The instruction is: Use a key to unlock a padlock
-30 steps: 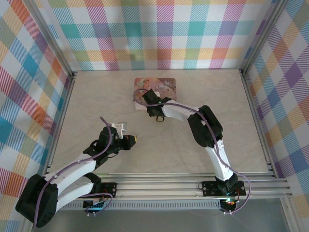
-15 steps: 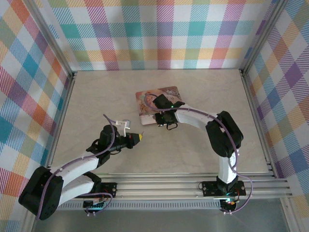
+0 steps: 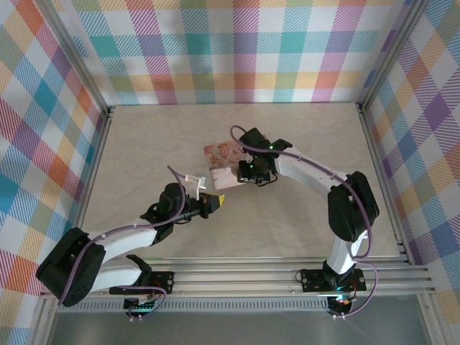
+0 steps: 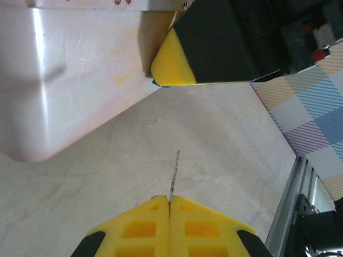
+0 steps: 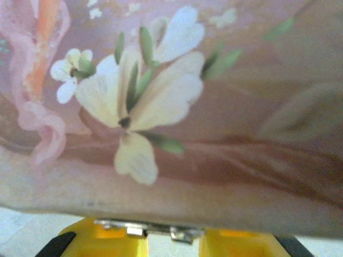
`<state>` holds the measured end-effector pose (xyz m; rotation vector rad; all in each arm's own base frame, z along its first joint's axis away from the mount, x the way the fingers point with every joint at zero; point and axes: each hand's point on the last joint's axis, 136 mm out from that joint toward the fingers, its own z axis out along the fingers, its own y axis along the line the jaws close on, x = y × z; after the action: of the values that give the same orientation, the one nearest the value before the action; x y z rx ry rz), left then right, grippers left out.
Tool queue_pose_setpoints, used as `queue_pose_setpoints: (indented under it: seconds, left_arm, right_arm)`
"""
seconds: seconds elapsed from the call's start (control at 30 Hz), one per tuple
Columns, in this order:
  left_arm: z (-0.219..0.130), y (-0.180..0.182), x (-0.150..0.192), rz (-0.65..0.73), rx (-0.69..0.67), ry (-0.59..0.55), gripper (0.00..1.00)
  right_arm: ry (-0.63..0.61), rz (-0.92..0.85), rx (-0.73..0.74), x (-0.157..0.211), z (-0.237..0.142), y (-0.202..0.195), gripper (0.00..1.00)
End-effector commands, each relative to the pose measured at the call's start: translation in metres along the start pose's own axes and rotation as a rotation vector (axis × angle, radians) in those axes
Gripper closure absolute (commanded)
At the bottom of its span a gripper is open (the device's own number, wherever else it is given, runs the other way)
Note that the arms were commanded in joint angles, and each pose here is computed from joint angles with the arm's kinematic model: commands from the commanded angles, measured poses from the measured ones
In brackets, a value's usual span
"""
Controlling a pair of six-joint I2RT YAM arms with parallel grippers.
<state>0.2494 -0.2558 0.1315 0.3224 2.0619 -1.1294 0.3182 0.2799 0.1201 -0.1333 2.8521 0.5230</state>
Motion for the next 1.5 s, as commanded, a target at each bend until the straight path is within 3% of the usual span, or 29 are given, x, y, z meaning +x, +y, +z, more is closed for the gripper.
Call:
queue_pose_setpoints:
  seconds: [0.0, 0.53, 1.47]
  left_arm:
    - [0.006, -0.014, -0.025, 0.063, 0.047, -0.104, 1.00]
    - [0.027, -0.026, -0.046, 0.095, 0.060, -0.197, 1.00]
    - [0.055, -0.020, -0.056, -0.107, 0.142, -0.223, 1.00]
  right_arm:
    - [0.036, 0.045, -0.084, -0.003, -0.023, 0.014, 1.00]
    - [0.067, 0.120, -0.182, -0.024, -0.040, 0.030, 1.00]
    - [0.076, 0.196, -0.235, -0.024, -0.033, 0.031, 1.00]
